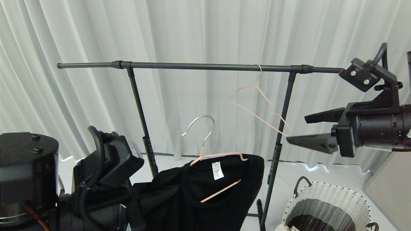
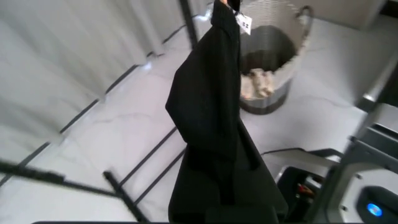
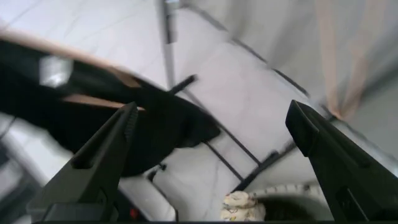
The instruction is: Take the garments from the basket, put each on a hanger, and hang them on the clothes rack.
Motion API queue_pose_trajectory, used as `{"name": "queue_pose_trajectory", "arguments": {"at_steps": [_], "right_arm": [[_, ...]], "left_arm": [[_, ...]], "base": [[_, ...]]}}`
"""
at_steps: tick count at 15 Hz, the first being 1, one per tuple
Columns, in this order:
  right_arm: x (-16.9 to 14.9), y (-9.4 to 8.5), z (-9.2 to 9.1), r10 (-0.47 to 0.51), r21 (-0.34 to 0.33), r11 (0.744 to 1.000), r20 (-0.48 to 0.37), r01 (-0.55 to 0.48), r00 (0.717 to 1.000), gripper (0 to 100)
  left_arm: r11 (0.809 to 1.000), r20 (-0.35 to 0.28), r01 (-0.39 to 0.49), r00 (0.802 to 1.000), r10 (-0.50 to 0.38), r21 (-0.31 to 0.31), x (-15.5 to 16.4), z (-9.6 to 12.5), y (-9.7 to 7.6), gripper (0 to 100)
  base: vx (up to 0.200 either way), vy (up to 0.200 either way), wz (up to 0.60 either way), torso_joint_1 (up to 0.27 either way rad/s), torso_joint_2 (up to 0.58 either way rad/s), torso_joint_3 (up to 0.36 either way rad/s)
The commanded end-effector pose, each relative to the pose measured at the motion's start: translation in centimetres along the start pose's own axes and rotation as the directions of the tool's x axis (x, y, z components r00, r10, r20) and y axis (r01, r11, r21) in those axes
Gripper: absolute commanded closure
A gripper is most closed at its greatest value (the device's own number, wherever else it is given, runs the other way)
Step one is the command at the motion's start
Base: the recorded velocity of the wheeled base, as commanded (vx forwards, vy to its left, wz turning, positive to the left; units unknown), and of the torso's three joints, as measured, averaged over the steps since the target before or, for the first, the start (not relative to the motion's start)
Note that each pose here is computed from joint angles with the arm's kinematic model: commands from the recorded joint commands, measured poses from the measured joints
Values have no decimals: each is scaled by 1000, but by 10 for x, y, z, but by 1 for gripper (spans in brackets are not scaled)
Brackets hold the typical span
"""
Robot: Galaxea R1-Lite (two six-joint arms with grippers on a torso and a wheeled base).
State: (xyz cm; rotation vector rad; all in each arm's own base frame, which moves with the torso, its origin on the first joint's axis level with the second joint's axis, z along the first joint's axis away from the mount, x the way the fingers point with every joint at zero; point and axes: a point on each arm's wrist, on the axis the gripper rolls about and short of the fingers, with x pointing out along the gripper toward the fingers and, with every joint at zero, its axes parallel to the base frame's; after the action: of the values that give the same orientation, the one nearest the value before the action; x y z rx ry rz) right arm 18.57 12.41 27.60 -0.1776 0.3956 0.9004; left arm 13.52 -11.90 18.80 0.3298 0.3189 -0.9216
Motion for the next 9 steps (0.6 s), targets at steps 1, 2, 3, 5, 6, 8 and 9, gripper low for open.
{"name": "queue_pose_trajectory", "arguments": {"at_steps": [1, 2, 3, 5, 6, 8, 9], "right_arm": [[-6, 19, -2, 121, -95, 988, -28, -124, 992, 0], [-4, 27, -5, 171, -144, 973, -61, -179, 983, 0], [-1, 36, -8, 224, -195, 951, -99, -239, 970, 0], [7, 51, -11, 287, -222, 923, -144, -314, 947, 0], [13, 57, -12, 314, -227, 911, -161, -345, 936, 0], [29, 65, -16, 344, -224, 895, -206, -386, 916, 0], [37, 68, -18, 354, -226, 887, -227, -403, 907, 0]], "left_arm": [[999, 6, 39, 999, -39, 15, 1, 1, -6, 100], [998, 9, 56, 998, -56, 22, 1, 2, -9, 100], [997, 14, 72, 997, -72, 31, 2, 3, -12, 100], [994, 19, 102, 995, -102, 45, 2, 4, -18, 100], [992, 22, 118, 993, -119, 54, 2, 5, -21, 100], [986, 31, 150, 988, -152, 72, 2, 8, -28, 100], [984, 44, 156, 986, -160, 82, 1, 10, -29, 100]], "base": [[0, 0, 0, 0, 0, 0], [0, 0, 0, 0, 0, 0], [0, 0, 0, 0, 0, 0], [0, 0, 0, 0, 0, 0], [0, 0, 0, 0, 0, 0], [0, 0, 0, 0, 0, 0], [0, 0, 0, 0, 0, 0]]}}
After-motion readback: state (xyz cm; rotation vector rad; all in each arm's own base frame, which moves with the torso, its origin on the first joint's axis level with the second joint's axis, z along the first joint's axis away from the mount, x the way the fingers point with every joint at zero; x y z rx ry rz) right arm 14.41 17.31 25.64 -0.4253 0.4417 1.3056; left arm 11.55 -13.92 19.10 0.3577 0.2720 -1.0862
